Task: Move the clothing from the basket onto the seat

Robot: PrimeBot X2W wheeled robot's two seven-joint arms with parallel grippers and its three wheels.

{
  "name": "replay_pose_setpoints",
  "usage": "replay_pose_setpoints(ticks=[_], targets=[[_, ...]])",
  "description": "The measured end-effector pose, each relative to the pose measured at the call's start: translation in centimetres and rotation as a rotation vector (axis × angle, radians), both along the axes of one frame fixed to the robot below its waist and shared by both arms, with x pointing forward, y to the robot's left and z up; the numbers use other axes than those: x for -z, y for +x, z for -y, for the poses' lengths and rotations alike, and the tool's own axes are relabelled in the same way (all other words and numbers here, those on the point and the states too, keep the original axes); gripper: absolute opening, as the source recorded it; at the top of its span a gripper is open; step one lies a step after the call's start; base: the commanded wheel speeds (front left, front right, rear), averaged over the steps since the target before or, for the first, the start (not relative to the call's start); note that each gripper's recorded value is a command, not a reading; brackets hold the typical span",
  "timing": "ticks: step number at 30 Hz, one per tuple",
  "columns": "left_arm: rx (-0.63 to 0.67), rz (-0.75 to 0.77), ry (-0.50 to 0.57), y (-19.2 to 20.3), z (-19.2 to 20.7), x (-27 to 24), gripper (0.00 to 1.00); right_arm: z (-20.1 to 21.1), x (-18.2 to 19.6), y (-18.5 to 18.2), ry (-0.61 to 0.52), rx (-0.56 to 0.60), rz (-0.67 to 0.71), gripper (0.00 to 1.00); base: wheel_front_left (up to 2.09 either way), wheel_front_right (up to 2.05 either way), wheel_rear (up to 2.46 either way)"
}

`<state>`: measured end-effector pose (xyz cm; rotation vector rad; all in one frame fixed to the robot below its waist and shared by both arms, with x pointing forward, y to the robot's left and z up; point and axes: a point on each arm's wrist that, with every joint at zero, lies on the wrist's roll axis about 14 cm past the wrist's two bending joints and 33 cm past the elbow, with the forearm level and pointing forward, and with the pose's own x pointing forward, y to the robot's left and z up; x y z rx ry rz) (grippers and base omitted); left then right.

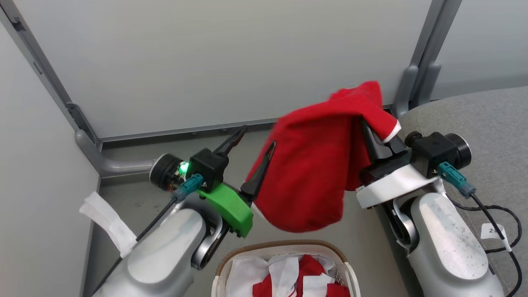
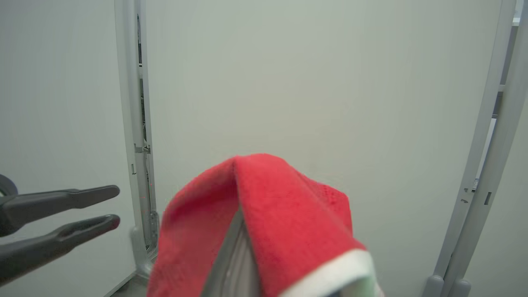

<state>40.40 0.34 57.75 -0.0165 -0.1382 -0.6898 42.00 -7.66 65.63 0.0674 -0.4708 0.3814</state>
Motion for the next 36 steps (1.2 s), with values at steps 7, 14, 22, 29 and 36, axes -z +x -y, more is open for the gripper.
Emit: replay_pose_setpoints(ticks=[7,14,22,29,36], targets=[[-0.037,-0.122,-0.037,-1.6,-0.7,4.3,1.0,1.5,0.1,0.2,-0.002,0.048,0.002,0.0,0.0,0.0,0.0],[-0.059,-0.176,-0.041,-3.2,-1.3,6.9,1.0,2.8,1.0,0.2,-0.001,0.085,-0.02,0.0,0.0,0.0,0.0],[-0.074,-0.197,-0.051,-3.9,-1.4,8.0,1.0,3.3,1.7,0.1,-0.006,0.103,-0.04,0.0,0.0,0.0,0.0],[-0.025,-0.205,-0.05,-4.3,0.4,8.5,1.0,4.9,2.0,-0.3,-0.018,0.146,-0.045,0.0,0.0,0.0,0.0],[0.076,-0.197,-0.07,-4.5,4.3,8.0,1.0,8.3,2.2,-1.4,-0.033,0.238,-0.049,0.0,0.0,0.0,0.0]])
